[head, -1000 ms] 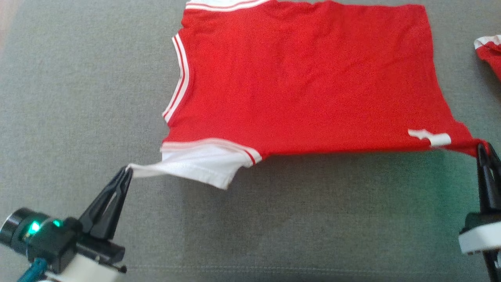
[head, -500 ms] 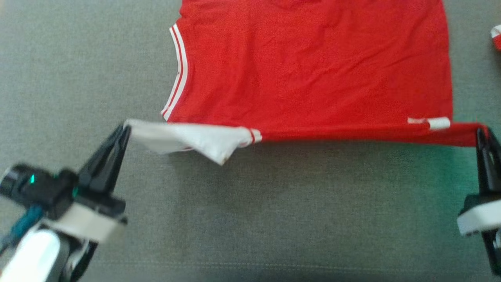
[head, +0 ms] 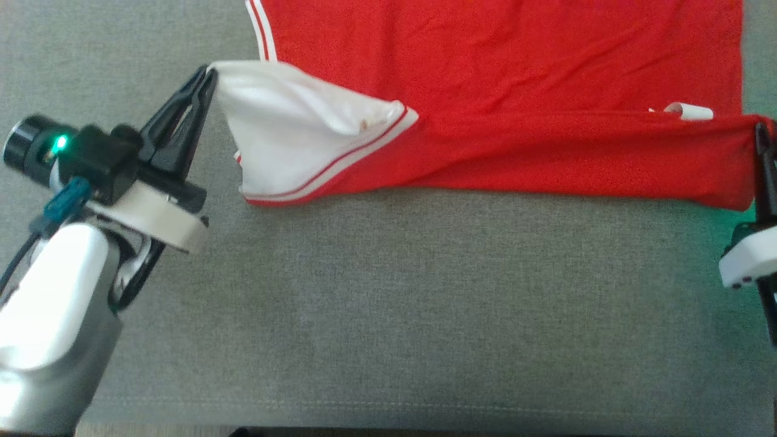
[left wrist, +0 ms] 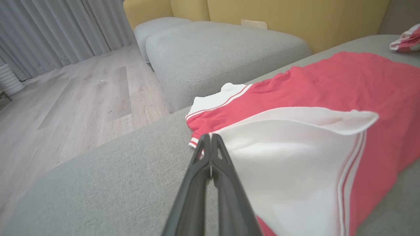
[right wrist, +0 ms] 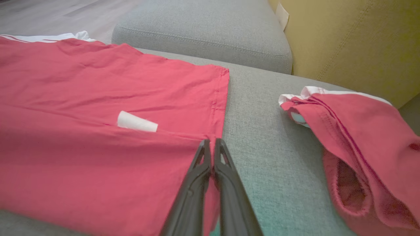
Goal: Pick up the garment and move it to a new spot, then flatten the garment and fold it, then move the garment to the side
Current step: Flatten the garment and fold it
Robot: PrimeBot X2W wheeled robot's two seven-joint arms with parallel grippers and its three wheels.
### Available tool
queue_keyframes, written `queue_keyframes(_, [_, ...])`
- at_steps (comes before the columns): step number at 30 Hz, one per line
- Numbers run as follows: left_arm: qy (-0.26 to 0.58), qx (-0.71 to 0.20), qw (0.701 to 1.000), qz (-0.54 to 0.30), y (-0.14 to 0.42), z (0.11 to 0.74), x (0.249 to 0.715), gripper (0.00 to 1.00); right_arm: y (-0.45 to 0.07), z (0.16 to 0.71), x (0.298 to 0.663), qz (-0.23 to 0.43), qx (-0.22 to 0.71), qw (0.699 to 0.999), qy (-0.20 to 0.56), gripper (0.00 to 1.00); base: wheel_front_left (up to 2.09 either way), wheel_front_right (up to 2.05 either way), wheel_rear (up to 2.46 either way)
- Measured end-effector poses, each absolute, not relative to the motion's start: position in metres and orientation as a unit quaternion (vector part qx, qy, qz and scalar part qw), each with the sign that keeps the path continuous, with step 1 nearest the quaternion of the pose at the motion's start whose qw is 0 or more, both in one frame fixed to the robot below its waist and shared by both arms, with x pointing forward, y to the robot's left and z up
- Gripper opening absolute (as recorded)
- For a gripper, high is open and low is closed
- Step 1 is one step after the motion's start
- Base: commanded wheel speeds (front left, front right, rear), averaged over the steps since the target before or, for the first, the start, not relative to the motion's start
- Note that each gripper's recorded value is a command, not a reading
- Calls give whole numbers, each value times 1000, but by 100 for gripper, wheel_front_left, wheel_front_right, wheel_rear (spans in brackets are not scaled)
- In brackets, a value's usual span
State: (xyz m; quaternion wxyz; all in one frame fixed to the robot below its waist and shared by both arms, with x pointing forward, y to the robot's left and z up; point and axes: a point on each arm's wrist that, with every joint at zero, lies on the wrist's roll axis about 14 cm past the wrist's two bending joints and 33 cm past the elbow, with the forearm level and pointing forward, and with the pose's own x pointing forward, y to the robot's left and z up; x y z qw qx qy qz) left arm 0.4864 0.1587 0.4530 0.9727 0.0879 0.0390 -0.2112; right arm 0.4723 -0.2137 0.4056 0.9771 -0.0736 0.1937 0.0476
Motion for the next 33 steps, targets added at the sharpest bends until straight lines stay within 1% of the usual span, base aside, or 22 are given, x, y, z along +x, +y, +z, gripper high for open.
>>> queue_keyframes(7, [46,119,964,-231,153,438,513,0,-214,395,490,50,-74,975,201,0,0,0,0])
queue_keyframes(13, [57,134,961,-235,155,426,520,0,-212,393,498,56,-77,976,194,0,0,0,0])
queue_keyframes(14, [64,134,962,-231,156,422,520,0,-208,392,500,65,-80,976,192,64,0,0,0])
queue_keyframes(15, [64,134,962,-231,156,422,520,19,-208,392,500,65,-80,976,192,100,0,0,0])
queue_keyframes(16, [66,133,963,-227,157,421,520,82,-207,393,501,67,-79,976,190,100,0,0,0])
queue_keyframes(17, [65,133,964,-223,158,421,521,100,-207,394,502,67,-76,977,186,100,0,0,0])
queue_keyframes(21, [51,124,970,-205,159,434,523,100,-206,416,506,70,-80,984,142,100,0,0,0])
queue_keyframes(23, [33,112,978,-174,168,447,522,100,-201,434,507,71,-74,989,109,100,0,0,0])
queue_keyframes(26, [27,51,990,-126,177,455,504,100,-187,458,500,76,-54,993,72,100,0,0,0])
queue_keyframes(29, [83,-24,991,-98,173,429,462,100,-177,460,481,78,-32,994,72,100,0,0,0])
queue_keyframes(33, [171,-92,977,-86,157,394,404,100,-172,458,461,71,-12,994,80,100,0,0,0])
